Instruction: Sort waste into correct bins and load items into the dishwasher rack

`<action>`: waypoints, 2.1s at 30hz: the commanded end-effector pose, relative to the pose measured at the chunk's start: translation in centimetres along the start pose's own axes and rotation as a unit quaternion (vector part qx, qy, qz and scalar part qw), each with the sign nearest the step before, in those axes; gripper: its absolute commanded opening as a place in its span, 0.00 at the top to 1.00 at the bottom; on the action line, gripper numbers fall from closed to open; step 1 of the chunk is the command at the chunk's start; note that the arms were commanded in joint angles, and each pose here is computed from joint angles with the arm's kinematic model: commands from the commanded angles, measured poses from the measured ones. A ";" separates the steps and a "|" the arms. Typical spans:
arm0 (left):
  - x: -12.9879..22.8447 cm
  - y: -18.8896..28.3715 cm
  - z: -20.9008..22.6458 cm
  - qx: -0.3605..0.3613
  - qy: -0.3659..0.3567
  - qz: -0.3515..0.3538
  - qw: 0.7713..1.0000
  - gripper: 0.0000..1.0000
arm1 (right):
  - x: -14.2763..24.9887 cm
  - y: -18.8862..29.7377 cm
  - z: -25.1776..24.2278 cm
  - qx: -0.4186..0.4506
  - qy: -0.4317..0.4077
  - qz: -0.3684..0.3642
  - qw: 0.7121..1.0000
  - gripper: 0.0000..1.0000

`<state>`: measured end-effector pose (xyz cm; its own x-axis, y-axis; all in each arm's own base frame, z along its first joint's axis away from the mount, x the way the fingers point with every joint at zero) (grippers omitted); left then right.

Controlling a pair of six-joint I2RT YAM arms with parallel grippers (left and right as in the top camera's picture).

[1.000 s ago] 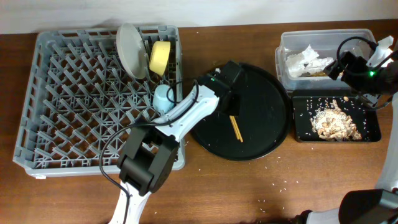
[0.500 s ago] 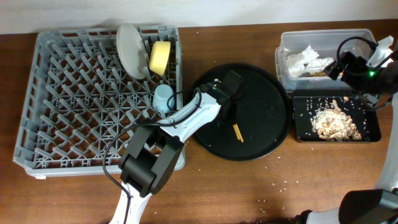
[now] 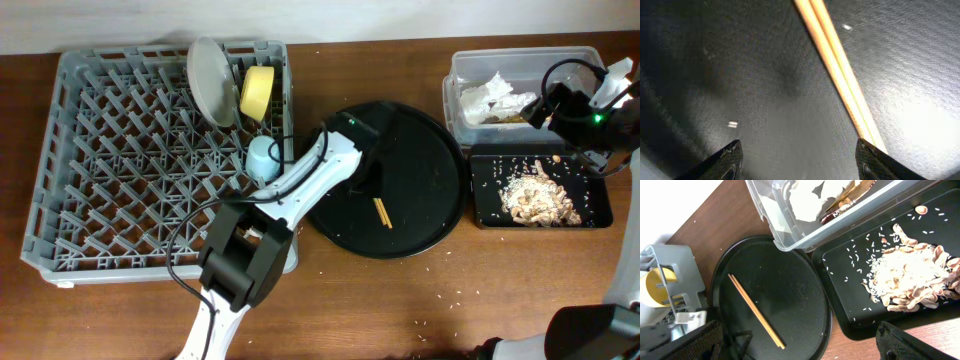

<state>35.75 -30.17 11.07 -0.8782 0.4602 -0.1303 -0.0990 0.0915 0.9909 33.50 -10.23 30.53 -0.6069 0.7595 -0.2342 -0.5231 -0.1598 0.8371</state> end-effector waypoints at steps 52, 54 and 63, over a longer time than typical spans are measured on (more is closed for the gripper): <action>0.5 -5.2 1.8 -0.006 0.090 0.110 0.990 1.00 | -0.1 0.3 0.0 0.001 0.003 -0.005 1.000 0.01; 0.3 -5.2 2.0 -0.006 0.093 0.107 0.990 1.00 | -0.1 0.3 0.0 0.001 0.003 -0.005 1.000 0.02; -5.4 7.3 5.6 -0.003 0.023 -0.039 0.999 1.00 | -0.1 0.3 0.0 0.001 0.003 -0.005 1.000 0.02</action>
<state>39.80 -28.19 11.85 -0.9277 0.3732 -0.0088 0.0179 0.0679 0.9975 33.50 -10.22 30.53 -0.6070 0.7595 -0.2337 -0.5229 -0.1603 0.8372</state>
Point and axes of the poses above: each gripper's point midway between its finger pads, its own y axis back along the fingers, its own z axis along the line the jaws close on, x = y × z, the point moved 6 cm from there along y, back along the fingers, and after that the axes turned 15 degrees about -y, right-handed, at the moved point
